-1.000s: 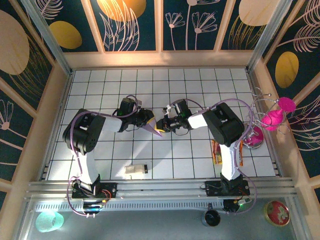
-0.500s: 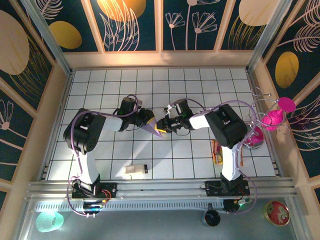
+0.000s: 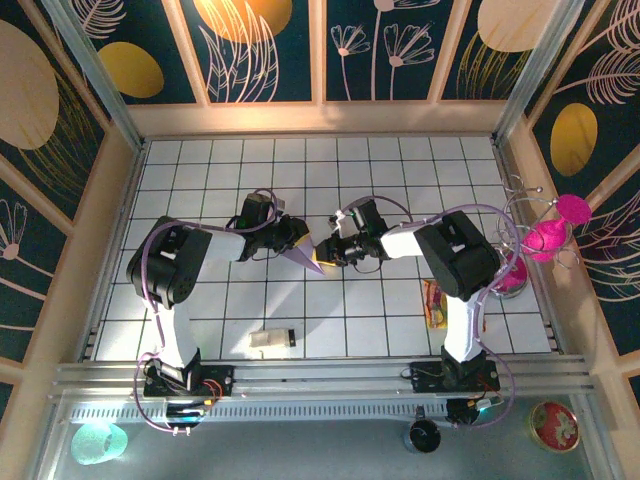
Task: Fold a paper plane with a square sheet of paper (pick it up from the middle)
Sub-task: Fourth fold the wing at the center of the table.
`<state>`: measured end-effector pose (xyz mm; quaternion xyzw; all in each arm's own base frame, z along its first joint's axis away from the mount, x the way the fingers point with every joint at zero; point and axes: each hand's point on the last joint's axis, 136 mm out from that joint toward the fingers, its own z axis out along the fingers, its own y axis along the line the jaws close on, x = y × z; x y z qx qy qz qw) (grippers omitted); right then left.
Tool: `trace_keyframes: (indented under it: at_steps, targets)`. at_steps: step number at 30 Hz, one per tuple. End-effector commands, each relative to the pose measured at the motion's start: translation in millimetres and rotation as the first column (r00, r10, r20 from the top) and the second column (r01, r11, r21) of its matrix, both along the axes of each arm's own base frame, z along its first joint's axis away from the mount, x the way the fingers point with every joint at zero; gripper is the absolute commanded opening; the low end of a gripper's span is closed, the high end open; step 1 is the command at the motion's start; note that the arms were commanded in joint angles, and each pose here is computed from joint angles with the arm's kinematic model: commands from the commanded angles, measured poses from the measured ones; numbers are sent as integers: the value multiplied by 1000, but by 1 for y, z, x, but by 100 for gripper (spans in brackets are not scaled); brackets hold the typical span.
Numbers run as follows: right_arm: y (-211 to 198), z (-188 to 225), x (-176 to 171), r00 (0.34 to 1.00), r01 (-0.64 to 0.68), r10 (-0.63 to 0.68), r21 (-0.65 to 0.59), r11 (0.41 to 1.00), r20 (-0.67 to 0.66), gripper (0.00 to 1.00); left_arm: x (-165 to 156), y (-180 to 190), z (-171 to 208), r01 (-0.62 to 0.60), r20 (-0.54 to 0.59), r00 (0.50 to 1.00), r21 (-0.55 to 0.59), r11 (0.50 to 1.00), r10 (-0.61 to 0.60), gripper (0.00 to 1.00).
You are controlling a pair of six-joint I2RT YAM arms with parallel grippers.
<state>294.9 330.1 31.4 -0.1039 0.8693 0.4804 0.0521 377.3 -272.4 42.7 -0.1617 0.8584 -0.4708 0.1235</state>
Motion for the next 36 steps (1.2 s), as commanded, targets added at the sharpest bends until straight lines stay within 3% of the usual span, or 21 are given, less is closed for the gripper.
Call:
trace_keyframes:
  at_steps: [1, 13, 21, 36]
  targets:
    - [-6, -12, -3, 1000, -1, 1, -41, 999, -9, 23, 2, -3, -4, 13, 2, 1000, 14, 1000, -13, 21]
    - [-12, -29, -8, 999, 7, -9, -77, 997, -35, 11, 6, -5, 8, 16, 26, 1000, 8, 1000, -16, 22]
    - [-21, -30, 1, 998, 40, -43, -77, 996, -43, 9, 2, -2, 20, 16, 53, 998, 16, 1000, -17, 23]
    - [-24, -34, 0, 994, 53, -57, -47, 997, -88, 5, -2, -4, 11, 46, 38, 998, 12, 999, -47, 22]
